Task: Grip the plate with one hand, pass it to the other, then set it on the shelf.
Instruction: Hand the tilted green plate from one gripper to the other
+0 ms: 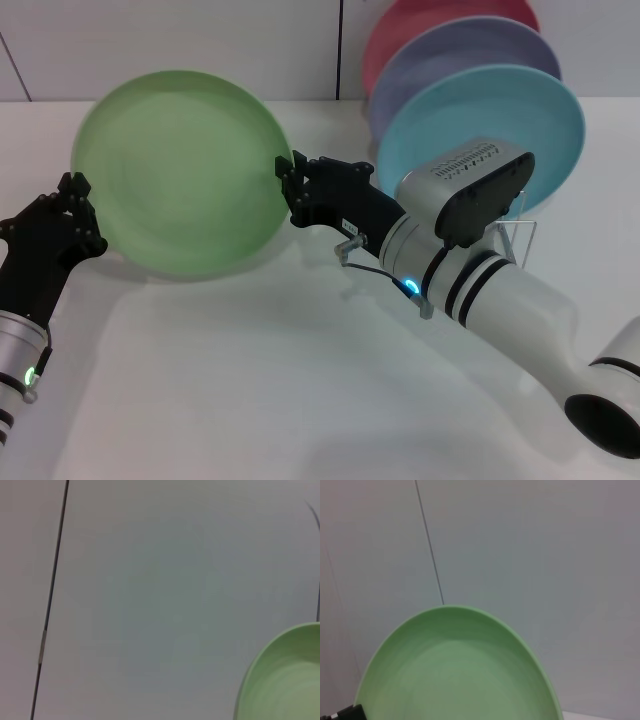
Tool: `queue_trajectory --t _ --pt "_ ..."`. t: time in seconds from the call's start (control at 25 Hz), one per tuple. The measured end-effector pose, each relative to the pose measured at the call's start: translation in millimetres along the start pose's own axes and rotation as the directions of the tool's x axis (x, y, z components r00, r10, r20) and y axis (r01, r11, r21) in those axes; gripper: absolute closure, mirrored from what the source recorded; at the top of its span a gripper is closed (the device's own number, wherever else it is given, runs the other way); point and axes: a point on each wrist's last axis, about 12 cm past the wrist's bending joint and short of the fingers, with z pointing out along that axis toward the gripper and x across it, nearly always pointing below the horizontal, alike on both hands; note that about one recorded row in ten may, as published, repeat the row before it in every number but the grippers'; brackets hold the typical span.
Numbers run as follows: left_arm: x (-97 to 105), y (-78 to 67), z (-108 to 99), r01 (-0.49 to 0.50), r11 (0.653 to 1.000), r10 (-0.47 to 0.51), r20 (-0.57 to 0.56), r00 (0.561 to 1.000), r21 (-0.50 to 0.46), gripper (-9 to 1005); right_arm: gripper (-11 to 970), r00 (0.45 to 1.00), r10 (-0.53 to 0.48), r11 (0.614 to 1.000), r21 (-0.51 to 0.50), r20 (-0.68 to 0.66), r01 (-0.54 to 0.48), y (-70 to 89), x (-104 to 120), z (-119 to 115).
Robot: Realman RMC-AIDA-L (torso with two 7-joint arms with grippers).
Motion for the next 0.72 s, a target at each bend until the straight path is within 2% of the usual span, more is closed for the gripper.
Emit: queue_trajectory --t 0.72 --pt "0.3 -0.4 -1.1 0.0 1.0 0.0 0.001 1.0 0.004 966 860 1.0 -0.001 1.0 -0.001 0.001 0.001 0.2 -0.4 0.4"
